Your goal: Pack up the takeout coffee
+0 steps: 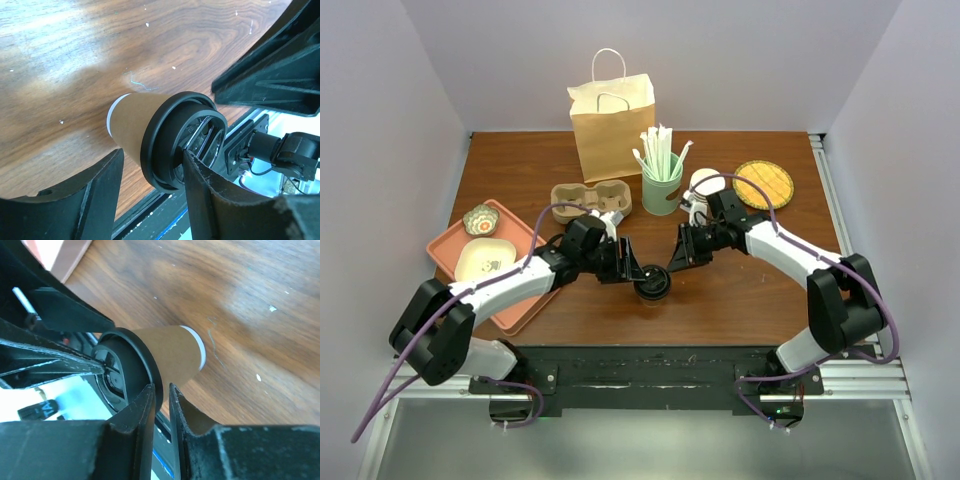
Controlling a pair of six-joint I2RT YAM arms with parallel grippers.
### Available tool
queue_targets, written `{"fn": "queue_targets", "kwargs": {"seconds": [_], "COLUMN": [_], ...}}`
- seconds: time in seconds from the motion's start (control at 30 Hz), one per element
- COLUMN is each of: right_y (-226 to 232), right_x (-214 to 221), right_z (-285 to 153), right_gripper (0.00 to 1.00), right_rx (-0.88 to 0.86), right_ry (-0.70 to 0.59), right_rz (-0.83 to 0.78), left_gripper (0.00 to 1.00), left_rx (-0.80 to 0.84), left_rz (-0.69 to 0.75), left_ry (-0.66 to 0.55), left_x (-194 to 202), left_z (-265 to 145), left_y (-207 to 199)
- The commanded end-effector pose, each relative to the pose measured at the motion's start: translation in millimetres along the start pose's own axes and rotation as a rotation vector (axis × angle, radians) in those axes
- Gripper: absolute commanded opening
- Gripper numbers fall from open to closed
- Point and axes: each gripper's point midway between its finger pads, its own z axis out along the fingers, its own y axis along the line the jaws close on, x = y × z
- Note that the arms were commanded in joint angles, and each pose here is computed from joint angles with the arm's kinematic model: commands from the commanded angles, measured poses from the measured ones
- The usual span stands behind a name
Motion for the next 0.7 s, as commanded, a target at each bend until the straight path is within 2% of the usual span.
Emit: {"fn": "queue_targets", "kwargs": {"seconds": [0.0,0.23,0.37,0.4,0.43,0.5,0.53,0.63,0.67], "right_y": [-0.8,21.0,22.8,23.0,28.3,27.8,35.5,53.9,59.8], "right_x": [-16.3,-37.4,-34.8,-35.2,-33.5,-34.8,-32.1,-27.2,-26.9], "right_z": [-23.7,-54.9,-66.2,-69.2,-72.2,-75.4,-73.7,-60.7,-56.4], "right_gripper": [0.25,0.43,0.62,0.65,0.72,0.78,0.85,0.98,0.98], "right_rx": [0.118,0.150,0.188,0.203,0.211,0.256,0.258,0.296,0.298], "right_ry": [-0.029,-0.097,-0.123,-0.138,-0.153,-0.181,-0.185,-0.195,-0.199], "right_rz": [-0.056,-0.143,-0.151,-0.160,-0.178,-0.179,-0.200,-0.252,-0.263], "left_gripper": [0.57,0.65,0.73,0.90,0.99,1.00,1.00,1.00,1.00], "left_rx": [-0.176,-0.046,-0.005,0.006,0.003,0.008,-0.009,-0.121,-0.188], "left_rz": [-0.014,-0.021,-0.011,-0.004,-0.003,0.011,0.011,0.007,-0.004], "left_ry": [0.040,-0.023,-0.064,-0.089,-0.096,-0.137,-0.135,-0.174,-0.219], "left_x": [12.6,-16.9,-33.1,-39.7,-41.0,-48.4,-46.5,-44.7,-48.7], "left_z": [-1.9,-10.0,-20.3,-26.4,-30.2,-39.9,-43.6,-61.5,-68.5], "left_y": [33.9,-12.6,-33.4,-40.4,-41.4,-46.9,-44.5,-23.5,-10.7]}}
